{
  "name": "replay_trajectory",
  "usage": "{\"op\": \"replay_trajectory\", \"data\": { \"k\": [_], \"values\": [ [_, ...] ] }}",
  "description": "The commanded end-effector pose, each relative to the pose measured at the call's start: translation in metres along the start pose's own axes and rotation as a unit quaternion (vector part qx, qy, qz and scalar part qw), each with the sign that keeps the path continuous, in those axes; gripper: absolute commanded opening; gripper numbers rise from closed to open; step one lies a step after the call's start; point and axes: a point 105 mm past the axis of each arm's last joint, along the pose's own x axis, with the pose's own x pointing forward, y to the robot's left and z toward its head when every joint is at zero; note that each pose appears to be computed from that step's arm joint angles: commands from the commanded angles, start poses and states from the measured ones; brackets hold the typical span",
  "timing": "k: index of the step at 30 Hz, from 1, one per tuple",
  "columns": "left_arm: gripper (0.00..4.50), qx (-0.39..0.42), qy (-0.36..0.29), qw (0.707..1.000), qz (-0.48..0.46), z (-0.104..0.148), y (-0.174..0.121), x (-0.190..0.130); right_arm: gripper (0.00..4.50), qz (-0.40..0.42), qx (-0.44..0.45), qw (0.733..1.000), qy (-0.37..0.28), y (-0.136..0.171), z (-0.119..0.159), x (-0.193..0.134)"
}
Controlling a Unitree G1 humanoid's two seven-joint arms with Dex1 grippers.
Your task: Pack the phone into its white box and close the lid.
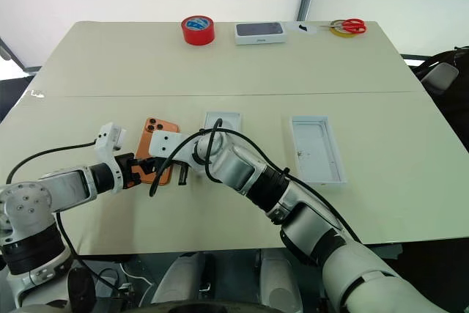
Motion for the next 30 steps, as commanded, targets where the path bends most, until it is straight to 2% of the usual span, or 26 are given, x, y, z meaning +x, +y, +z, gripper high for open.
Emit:
{"op": "replay_trajectory", "data": {
  "k": [1, 7, 15, 18, 24, 30],
  "values": [
    [4.47, -0.008, -0.009, 1.000, 0.006, 0.008, 0.006, -0.006, 0.00, -0.002, -0.003, 1.000, -0.011, 0.001, 0.005, -0.002],
    [4.47, -0.026, -0.010, 0.999, 0.019, 0.018, 0.019, -0.010, 0.00, 0.002, -0.003, 1.000, -0.011, 0.003, 0.005, -0.001],
    [4.47, -0.049, -0.004, 0.999, 0.009, 0.016, 0.023, -0.009, 0.00, 0.001, 0.000, 1.000, -0.011, 0.005, 0.003, -0.002],
    [3.62, -0.059, -0.017, 0.998, 0.011, 0.022, 0.027, -0.013, 0.00, 0.001, 0.001, 1.000, -0.010, 0.006, 0.002, -0.004],
    [0.60, -0.072, -0.029, 0.997, 0.018, 0.027, 0.034, -0.021, 0.00, 0.000, 0.004, 1.000, -0.010, 0.006, 0.000, -0.007],
    [0.60, -0.085, -0.031, 0.996, 0.012, 0.026, 0.034, -0.021, 0.00, -0.006, 0.002, 1.000, -0.013, 0.002, 0.001, -0.011]
  ]
}}
